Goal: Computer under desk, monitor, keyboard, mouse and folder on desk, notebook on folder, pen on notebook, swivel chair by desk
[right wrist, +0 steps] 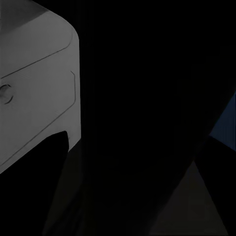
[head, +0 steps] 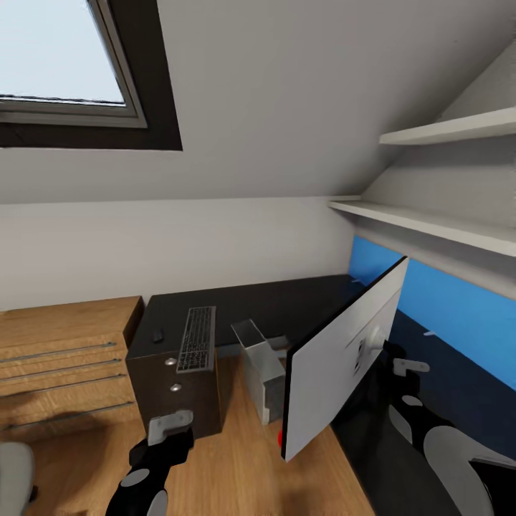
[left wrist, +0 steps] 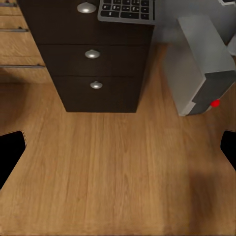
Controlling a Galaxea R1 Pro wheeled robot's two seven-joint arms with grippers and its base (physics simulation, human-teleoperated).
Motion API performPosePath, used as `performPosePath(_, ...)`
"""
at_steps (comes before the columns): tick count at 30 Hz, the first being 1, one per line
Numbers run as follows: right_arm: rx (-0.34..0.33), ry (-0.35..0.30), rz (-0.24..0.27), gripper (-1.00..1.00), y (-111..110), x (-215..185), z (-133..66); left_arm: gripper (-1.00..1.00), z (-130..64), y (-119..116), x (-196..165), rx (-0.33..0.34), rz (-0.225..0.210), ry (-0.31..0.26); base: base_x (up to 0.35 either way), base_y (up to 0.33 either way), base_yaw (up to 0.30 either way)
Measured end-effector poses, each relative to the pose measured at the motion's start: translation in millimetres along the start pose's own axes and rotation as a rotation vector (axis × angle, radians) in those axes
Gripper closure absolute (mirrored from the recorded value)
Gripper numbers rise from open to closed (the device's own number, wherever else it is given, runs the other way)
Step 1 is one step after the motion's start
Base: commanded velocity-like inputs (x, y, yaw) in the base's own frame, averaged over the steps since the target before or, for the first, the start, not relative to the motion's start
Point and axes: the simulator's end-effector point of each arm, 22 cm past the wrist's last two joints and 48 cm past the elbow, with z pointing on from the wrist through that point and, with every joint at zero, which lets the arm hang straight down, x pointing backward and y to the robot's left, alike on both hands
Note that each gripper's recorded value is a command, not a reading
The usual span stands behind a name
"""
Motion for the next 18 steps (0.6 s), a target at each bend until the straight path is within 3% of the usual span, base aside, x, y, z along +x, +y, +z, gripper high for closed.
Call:
performPosePath(13, -0.002, 0.0, -0.002, 1.0, 0.7, -0.1, -0.1, -1.0, -0.2, 0.0, -0.6, 0.0, 0.0, -0.001, -0.334, -0.003, 0.0)
performPosePath(18, -0.002, 0.0, -0.002, 1.0, 0.7, -0.2, 0.0, -1.0, -0.2, 0.0, -0.6, 0.0, 0.0, -0.001, -0.327, -0.102, 0.0)
